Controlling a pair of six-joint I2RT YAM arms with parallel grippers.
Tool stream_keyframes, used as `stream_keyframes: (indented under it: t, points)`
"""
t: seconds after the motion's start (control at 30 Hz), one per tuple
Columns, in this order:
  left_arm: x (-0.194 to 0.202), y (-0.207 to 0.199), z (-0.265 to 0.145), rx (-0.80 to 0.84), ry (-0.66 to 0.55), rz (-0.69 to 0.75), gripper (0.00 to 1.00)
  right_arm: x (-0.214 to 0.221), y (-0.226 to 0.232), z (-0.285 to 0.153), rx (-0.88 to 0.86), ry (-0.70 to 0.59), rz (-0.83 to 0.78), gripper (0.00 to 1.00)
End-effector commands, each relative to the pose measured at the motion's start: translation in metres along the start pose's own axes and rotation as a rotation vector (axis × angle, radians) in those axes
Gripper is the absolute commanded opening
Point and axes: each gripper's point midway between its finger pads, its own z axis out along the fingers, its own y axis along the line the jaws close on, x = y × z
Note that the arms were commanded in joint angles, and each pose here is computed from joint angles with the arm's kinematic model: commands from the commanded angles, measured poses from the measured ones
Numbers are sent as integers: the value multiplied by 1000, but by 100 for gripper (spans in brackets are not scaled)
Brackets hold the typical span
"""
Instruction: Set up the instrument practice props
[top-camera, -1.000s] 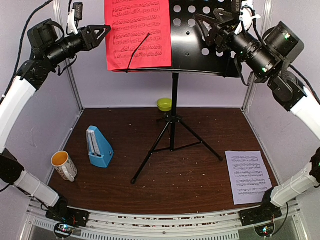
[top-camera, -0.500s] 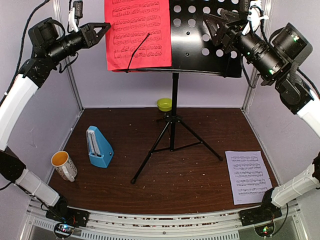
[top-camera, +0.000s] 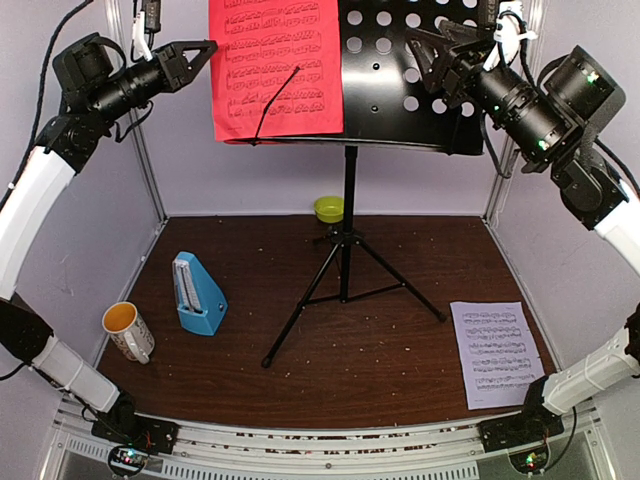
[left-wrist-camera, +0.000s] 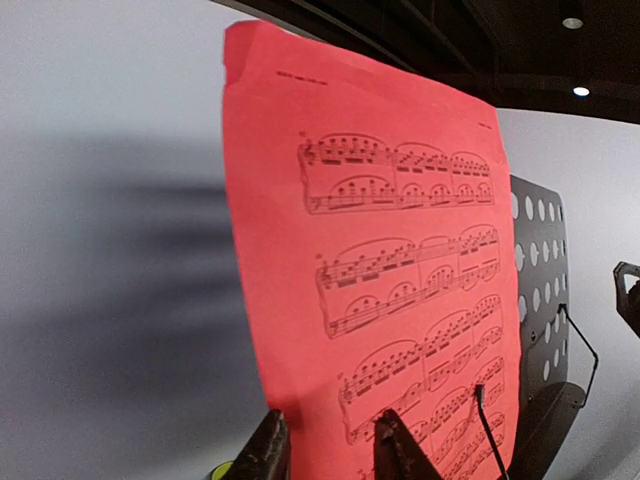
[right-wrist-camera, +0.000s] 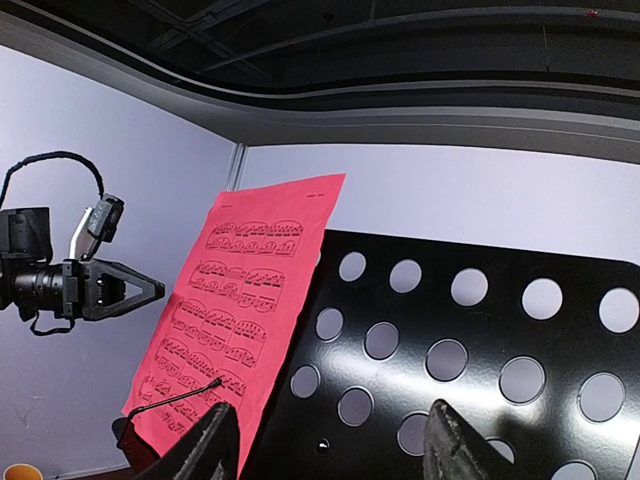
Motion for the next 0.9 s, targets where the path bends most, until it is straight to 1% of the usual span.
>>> stream_keyframes:
  t: [0.0,0.13,0.2,0.27,0.37,0.5,0.6,0.8,0.83,0.87]
  points:
    - [-16,17,-14,-28,-52,-37,33,-2,-1,-7,2,4,-5,63]
    - [-11,6,-7,67,-28,-41,44,-1,-1,-7,6,7,-11,63]
    - [-8,0,-4,114,-25,-47,47,-2,-2,-7,10,5,-16,63]
    - [-9,-6,-3,155,-35,-50,48,-2,-2,-7,14,4,-21,63]
    - [-11,-7,-1,173,-42,-56,43,-1,-2,-6,17,6,-26,63]
    - [-15,-9,1,190,-53,-49,30,-1,-3,-5,21,4,-30,63]
    - [-18,-10,1,194,-62,-46,25,0,-2,-5,20,8,-39,63]
    - [-19,-9,4,196,-66,-46,22,3,-1,-3,19,15,-51,63]
    - [-18,-7,4,182,-67,-46,24,4,0,-3,15,15,-53,63]
    - [-18,-5,3,166,-67,-42,29,5,1,-2,13,18,-54,63]
